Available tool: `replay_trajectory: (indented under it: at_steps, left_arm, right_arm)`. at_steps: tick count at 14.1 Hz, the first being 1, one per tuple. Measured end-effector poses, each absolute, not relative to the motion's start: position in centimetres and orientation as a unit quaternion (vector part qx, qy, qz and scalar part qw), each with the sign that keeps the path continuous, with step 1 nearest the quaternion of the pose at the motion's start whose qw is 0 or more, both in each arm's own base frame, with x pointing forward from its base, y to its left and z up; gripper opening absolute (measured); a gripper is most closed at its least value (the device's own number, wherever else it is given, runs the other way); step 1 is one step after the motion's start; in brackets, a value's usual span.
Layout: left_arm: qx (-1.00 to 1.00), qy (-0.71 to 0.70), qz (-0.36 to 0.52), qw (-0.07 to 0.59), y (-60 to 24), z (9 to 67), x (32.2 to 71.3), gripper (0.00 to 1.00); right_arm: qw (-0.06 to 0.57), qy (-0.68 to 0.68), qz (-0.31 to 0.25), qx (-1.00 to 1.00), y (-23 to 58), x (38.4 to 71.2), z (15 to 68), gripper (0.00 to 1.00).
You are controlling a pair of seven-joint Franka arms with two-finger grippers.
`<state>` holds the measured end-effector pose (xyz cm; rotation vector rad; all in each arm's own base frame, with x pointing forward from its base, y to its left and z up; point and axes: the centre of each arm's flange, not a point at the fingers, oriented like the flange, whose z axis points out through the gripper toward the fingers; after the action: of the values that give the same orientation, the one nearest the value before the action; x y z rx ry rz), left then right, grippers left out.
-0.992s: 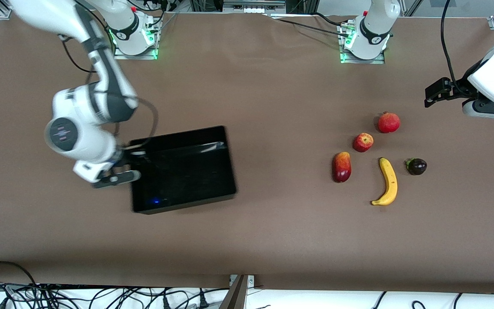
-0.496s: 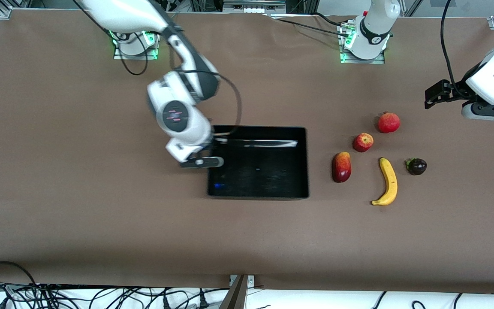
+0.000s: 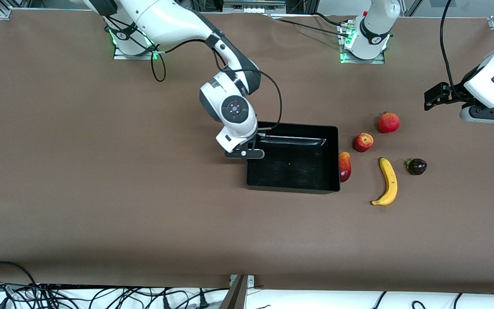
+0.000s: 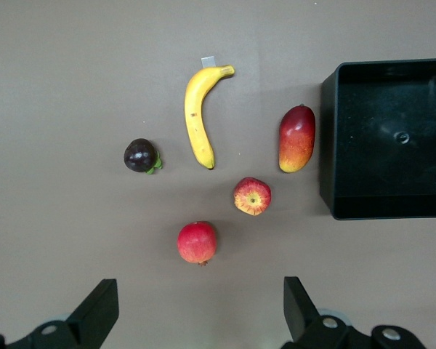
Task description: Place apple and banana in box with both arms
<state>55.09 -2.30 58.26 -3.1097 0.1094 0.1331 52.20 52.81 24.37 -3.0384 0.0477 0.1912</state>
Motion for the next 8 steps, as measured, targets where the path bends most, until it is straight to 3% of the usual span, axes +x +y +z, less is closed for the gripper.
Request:
replay_trajectory:
  at_steps: [3, 8]
  left_arm:
    - [-0.998, 0.035, 0.043, 0.014, -2.3, 58.3, 55.1, 1.0]
    - [-0.998, 0.041, 0.049, 0.014, -2.9, 58.1, 55.0, 1.0]
  right_arm:
    - [0.049, 0.018, 0.058, -0.997, 53.1, 52.1, 23.4, 0.06]
    - [0.045, 0.024, 0.034, -0.998, 51.4, 54.8, 26.6, 0.5]
